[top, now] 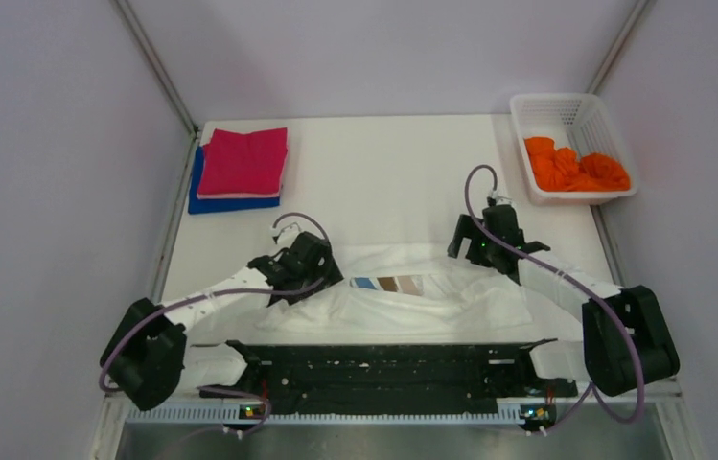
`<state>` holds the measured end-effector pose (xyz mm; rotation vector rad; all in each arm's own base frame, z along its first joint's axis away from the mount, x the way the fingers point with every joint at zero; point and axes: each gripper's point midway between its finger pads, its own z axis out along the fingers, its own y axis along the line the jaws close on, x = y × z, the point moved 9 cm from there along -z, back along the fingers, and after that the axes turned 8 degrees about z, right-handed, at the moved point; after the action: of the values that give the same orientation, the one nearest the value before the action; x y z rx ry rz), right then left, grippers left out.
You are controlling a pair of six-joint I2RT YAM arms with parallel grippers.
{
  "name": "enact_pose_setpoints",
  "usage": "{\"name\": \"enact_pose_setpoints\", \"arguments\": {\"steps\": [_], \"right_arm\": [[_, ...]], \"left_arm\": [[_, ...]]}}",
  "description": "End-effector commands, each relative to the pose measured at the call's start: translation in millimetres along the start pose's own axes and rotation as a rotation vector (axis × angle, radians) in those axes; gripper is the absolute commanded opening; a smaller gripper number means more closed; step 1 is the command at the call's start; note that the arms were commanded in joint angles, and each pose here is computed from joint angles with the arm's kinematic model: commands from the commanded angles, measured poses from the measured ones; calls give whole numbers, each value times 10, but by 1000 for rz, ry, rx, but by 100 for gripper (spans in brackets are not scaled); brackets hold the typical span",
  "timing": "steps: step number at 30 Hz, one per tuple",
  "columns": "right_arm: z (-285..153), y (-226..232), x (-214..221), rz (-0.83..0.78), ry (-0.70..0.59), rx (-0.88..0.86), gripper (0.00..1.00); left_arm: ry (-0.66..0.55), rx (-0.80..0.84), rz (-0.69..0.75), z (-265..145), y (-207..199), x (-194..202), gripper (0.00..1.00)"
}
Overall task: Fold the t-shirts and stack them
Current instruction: Fold the other side of the tshirt into a rectangle, then rotate the tshirt 90 degrees
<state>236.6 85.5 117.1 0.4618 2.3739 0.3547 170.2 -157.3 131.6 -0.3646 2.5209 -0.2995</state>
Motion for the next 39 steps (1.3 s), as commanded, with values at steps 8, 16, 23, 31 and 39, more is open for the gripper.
{"name": "enact_pose_setpoints", "arguments": {"steps": [8,16,23,31,39], "right_arm": [[142,60,244,23,67,-46,99],[-26,205,761,-31,265,-109,99],[-307,721,1014,-225,456,-468,99],[-508,972,791,-281,288,-651,99],[-598,998,762,-176,260,-661,89]], "left_arm": [[10,-72,-233,984,-111,-704,99],[15,56,-264,2066,-946,-2156,99],[-68,613,-428,2914,-1758,-2716,99],[-232,711,-468,2913,-1897,-2867,99],[-337,688,-377,2384,-2021,-3178,99]]}}
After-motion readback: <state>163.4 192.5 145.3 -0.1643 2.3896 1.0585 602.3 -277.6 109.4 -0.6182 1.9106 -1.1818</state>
